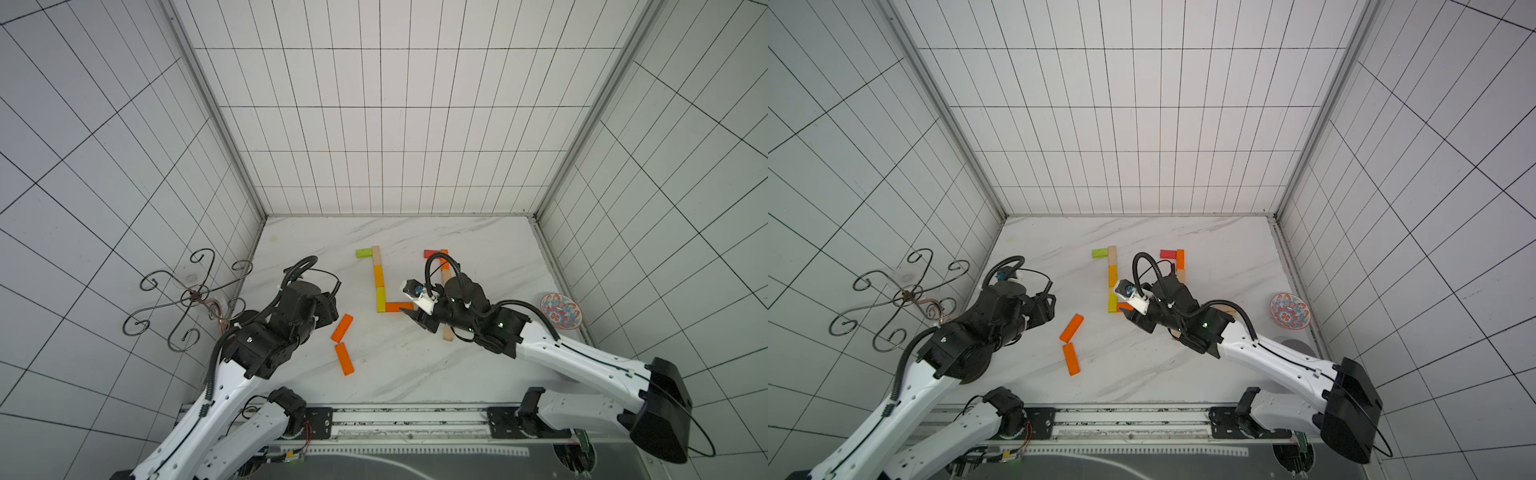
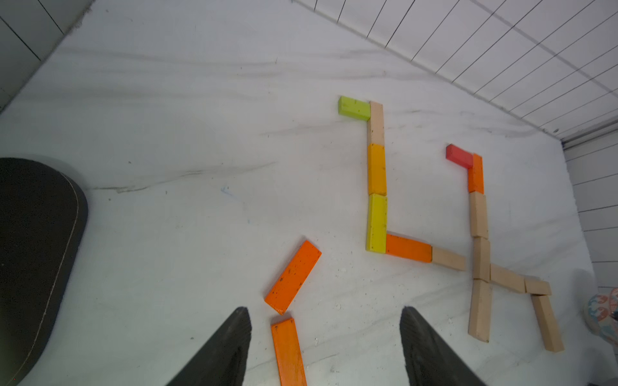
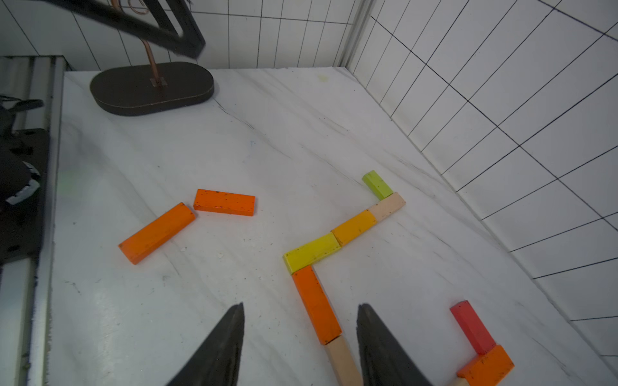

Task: Assemble a giraffe with building blocks
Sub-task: Assemble the building block at the center of the board.

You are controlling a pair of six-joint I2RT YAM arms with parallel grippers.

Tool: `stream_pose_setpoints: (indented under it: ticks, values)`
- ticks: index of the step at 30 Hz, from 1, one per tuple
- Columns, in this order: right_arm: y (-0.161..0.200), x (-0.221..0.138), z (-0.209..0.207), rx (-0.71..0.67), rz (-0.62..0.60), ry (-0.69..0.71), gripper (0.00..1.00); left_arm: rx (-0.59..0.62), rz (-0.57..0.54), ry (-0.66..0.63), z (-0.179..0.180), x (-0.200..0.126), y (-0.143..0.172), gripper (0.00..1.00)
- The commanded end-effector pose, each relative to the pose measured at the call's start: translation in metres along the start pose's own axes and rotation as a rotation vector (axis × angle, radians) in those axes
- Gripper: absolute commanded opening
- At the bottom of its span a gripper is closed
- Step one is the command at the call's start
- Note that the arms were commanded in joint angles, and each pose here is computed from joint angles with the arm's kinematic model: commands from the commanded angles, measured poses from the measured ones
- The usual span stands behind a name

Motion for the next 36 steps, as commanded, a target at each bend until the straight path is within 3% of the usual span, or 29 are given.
stream_pose_setpoints:
  ticks: [1, 7, 12, 19, 25, 30, 36]
  values:
    - [0.009, -0.008, 0.012, 0.198, -0.067, 0.047, 0.53, -0.027, 0.039, -0.098, 0.005, 0.017, 0.029, 0.71]
    - [0.027, -0.023, 0.037, 0.249, -0.07, 0.02, 0.52, -0.004, 0.138, -0.249, 0.009, 0.056, 0.078, 0.67]
    - [0.041, -0.033, 0.053, 0.27, -0.09, -0.017, 0.51, 0.013, 0.133, -0.314, 0.017, 0.065, 0.099, 0.69]
    - [0.052, -0.035, 0.061, 0.261, -0.078, -0.035, 0.51, 0.026, 0.189, -0.336, 0.025, 0.08, 0.113, 0.67]
    - [0.052, -0.037, 0.061, 0.243, -0.074, -0.039, 0.51, 0.022, 0.336, -0.35, 0.037, 0.1, 0.122, 0.65]
    - [0.058, -0.035, 0.063, 0.251, -0.066, -0.039, 0.51, 0.06, 0.376, -0.368, 0.043, 0.106, 0.124, 0.63]
    - [0.064, -0.027, 0.067, 0.25, -0.052, -0.045, 0.51, 0.098, 0.414, -0.363, 0.043, 0.112, 0.129, 0.51]
Point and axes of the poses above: each gripper's point midway between its finger pads, its own x axis out along the fingers, its own z axis along the line the jaws close on, y = z × x, the point moved 9 cm from there along -x, back along the fingers, and after that the axes turned 11 degrees about -x, right-handed, at the moved point
